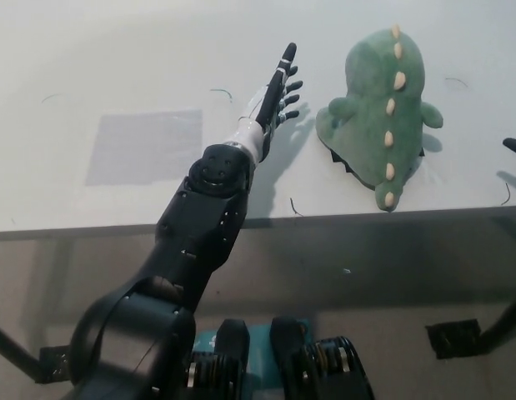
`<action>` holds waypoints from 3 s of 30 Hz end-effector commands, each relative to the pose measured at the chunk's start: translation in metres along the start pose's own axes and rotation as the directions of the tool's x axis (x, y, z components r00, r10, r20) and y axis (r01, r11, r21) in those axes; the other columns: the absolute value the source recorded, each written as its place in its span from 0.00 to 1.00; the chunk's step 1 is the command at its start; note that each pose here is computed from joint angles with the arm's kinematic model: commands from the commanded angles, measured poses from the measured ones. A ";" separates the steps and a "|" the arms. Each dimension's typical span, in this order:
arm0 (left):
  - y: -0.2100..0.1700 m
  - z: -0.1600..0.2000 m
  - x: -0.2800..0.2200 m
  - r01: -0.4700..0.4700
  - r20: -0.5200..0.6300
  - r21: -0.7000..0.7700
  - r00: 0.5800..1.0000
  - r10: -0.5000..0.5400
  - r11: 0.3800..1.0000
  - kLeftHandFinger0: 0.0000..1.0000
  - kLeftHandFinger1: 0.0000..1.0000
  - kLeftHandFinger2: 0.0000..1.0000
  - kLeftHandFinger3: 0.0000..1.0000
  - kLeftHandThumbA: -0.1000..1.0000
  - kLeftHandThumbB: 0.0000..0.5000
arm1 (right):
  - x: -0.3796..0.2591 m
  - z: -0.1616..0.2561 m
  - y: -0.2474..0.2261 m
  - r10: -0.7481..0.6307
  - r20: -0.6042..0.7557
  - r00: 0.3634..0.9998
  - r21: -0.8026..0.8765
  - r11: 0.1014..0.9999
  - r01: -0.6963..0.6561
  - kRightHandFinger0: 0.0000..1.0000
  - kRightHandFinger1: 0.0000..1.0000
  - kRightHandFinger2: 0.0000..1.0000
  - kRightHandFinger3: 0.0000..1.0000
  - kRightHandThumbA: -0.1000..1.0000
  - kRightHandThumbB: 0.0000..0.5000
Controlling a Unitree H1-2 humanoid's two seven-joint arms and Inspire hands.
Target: Use both hands to pick up a dinasour on the right side and move it to the left side
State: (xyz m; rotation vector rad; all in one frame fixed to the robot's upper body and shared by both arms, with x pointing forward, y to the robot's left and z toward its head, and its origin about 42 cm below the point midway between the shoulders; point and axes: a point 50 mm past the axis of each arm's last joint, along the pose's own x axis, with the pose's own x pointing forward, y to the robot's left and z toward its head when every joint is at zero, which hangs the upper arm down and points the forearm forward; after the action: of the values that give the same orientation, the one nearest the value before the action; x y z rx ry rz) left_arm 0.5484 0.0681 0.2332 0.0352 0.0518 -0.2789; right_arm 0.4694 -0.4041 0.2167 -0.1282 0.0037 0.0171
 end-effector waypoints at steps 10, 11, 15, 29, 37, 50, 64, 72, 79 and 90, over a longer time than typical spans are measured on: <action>-0.015 0.018 0.004 -0.006 0.055 -0.001 0.998 0.006 1.000 1.00 1.00 1.00 1.00 1.00 0.82 | 0.004 0.012 0.000 0.004 0.046 0.999 -0.009 1.000 -0.003 1.00 1.00 1.00 1.00 1.00 0.23; -0.016 0.017 0.004 -0.006 0.055 -0.007 0.998 0.006 1.000 1.00 1.00 1.00 1.00 1.00 0.83 | 0.004 0.012 0.001 0.005 0.045 0.999 -0.015 1.000 -0.004 1.00 1.00 1.00 1.00 1.00 0.25; -0.018 0.017 0.003 -0.006 0.064 -0.001 0.998 0.006 1.000 1.00 1.00 1.00 1.00 1.00 0.81 | 0.008 0.013 0.006 0.015 0.038 0.999 -0.019 1.000 -0.014 1.00 1.00 1.00 1.00 1.00 0.33; -0.025 0.019 0.003 -0.012 0.073 0.000 0.997 0.012 1.000 1.00 1.00 1.00 1.00 1.00 0.83 | 0.034 0.031 0.068 0.103 0.065 0.993 -0.004 0.995 -0.103 1.00 1.00 1.00 1.00 1.00 0.32; -0.027 0.024 0.004 -0.016 0.079 -0.002 0.997 0.016 1.000 1.00 1.00 1.00 1.00 1.00 0.80 | 0.045 0.048 0.102 0.158 0.092 0.983 -0.015 0.987 -0.157 1.00 1.00 1.00 1.00 1.00 0.34; -0.051 0.051 0.012 -0.009 0.087 -0.006 0.996 0.010 1.000 1.00 1.00 1.00 1.00 1.00 0.81 | 0.058 0.079 0.132 0.187 0.138 0.973 -0.024 0.982 -0.185 1.00 1.00 1.00 1.00 1.00 0.37; -0.097 0.076 0.017 0.086 0.061 -0.102 0.995 -0.081 0.991 1.00 1.00 1.00 1.00 1.00 0.74 | 0.069 0.103 0.148 0.195 0.179 0.964 -0.077 0.980 -0.184 1.00 1.00 1.00 1.00 1.00 0.42; -0.105 0.073 0.015 0.090 0.053 -0.107 0.995 -0.085 0.990 1.00 1.00 1.00 1.00 1.00 0.73 | 0.070 0.100 0.142 0.176 0.165 0.970 -0.080 0.983 -0.165 1.00 1.00 1.00 1.00 1.00 0.44; -0.102 0.080 0.017 0.092 0.064 -0.103 0.994 -0.085 0.990 1.00 1.00 1.00 1.00 1.00 0.71 | 0.072 0.104 0.140 0.177 0.177 0.968 -0.075 0.983 -0.166 1.00 1.00 1.00 1.00 1.00 0.45; -0.092 0.054 0.014 0.072 0.020 -0.088 0.997 -0.070 0.994 1.00 1.00 1.00 1.00 1.00 0.64 | 0.069 0.080 0.162 0.184 0.113 0.976 -0.062 0.982 -0.178 1.00 1.00 1.00 1.00 1.00 0.41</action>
State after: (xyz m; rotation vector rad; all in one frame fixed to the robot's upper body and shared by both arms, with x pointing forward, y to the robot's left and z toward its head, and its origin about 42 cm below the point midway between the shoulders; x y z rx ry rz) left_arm 0.5393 -0.0077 0.2582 -0.0654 0.1188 -0.2892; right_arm 0.5255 -0.2552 0.2478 -0.1694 -0.0379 0.1778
